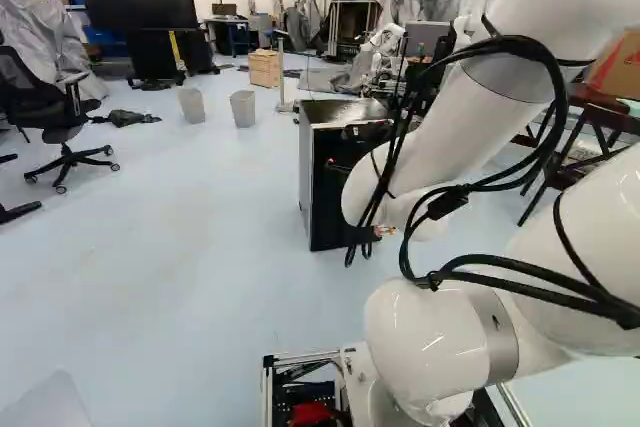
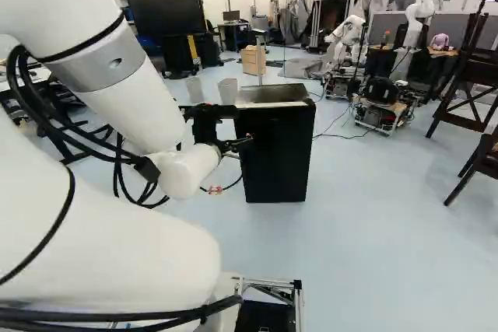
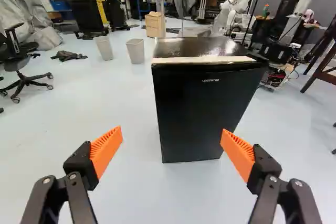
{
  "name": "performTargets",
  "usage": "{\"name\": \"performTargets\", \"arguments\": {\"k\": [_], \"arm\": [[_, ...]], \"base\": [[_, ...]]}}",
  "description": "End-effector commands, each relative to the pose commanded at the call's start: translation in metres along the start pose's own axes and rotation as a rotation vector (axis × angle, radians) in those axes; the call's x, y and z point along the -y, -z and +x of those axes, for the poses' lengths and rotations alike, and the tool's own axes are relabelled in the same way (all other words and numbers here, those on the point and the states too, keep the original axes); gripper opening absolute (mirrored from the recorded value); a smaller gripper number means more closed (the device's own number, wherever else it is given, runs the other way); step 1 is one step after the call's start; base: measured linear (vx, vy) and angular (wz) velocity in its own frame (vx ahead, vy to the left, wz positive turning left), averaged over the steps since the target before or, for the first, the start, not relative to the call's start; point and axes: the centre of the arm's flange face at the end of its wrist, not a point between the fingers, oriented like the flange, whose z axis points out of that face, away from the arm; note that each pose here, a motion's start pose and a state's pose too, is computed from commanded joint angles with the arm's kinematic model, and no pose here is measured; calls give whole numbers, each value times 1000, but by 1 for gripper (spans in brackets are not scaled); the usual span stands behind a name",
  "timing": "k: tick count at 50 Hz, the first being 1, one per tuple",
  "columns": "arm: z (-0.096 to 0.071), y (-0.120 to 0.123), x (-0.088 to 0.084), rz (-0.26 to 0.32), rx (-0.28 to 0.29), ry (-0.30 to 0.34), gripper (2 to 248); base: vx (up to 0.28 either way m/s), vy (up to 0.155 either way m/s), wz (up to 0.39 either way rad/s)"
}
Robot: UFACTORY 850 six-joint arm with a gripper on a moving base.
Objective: Grab a drink from the fridge
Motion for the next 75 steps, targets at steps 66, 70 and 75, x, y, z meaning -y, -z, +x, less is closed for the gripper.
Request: {"name": "performTargets", "arguments": {"k": [66, 70, 75], "arm": [[0, 0, 0, 0, 0, 0, 247], [0, 0, 0, 0, 0, 0, 247], [0, 0, 0, 0, 0, 0, 247]], "base": [[71, 24, -13], [69, 27, -10], [65, 27, -16]]}}
